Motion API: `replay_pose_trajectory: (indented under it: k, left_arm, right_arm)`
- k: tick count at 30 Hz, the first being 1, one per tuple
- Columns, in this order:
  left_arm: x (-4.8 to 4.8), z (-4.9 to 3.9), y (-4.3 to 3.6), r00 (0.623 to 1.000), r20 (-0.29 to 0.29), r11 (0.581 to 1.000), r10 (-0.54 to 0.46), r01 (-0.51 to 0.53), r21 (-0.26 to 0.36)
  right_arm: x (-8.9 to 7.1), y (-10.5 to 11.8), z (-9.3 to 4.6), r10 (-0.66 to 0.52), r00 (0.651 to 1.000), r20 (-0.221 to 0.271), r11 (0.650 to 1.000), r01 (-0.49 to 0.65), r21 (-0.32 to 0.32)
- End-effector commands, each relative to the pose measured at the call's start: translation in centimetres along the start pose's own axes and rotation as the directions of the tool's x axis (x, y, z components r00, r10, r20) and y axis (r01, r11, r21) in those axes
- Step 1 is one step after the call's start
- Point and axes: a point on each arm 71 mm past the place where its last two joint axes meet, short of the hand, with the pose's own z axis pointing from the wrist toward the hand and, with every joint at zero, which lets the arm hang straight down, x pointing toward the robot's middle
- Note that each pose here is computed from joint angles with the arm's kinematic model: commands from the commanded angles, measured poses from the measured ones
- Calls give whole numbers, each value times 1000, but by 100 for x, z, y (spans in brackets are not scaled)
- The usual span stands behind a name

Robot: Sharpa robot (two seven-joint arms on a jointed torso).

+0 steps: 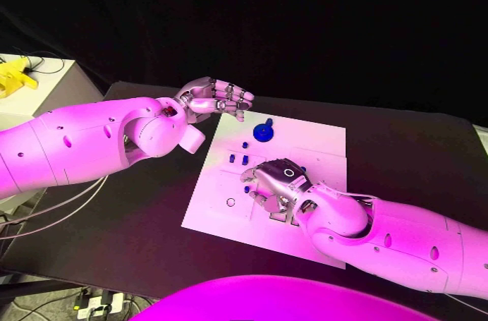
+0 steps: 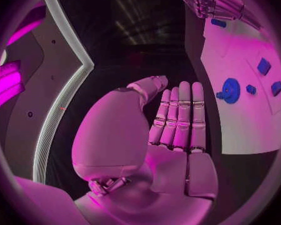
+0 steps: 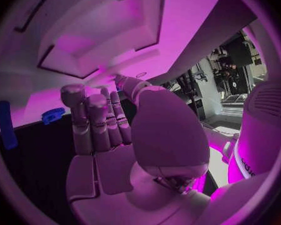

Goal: Assemble the parts on the task board

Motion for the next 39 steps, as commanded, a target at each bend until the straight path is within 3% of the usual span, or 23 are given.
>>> replay_pose_trajectory:
  k: [1, 6, 13, 20, 29, 39]
  left_arm:
    - [19, 6, -11, 1000, -18, 1000, -12, 12, 4]
    - [7, 1, -9, 1000, -16, 1000, -11, 11, 4]
    - [-34, -11, -3, 1000, -4, 1000, -12, 12, 3]
    - [-48, -8, 1, 1000, -1, 1000, -14, 14, 3]
    - [-44, 3, 5, 1000, -1, 1000, -14, 14, 5]
    - [-49, 5, 3, 1000, 8, 1000, -13, 13, 10]
  right_arm:
    - [-44, -42, -62, 27, 999, 41, 999, -28, 22]
    - [-217, -184, -182, 98, 993, 63, 993, -102, 53]
    - [-613, -491, -402, 205, 978, 34, 972, -207, 111]
    - [-887, -809, -603, 157, 988, -9, 974, -153, 164]
    - [-901, -1006, -625, 21, 998, -67, 979, -7, 206]
    - [-776, -998, -519, -1, 993, -118, 971, 29, 238]
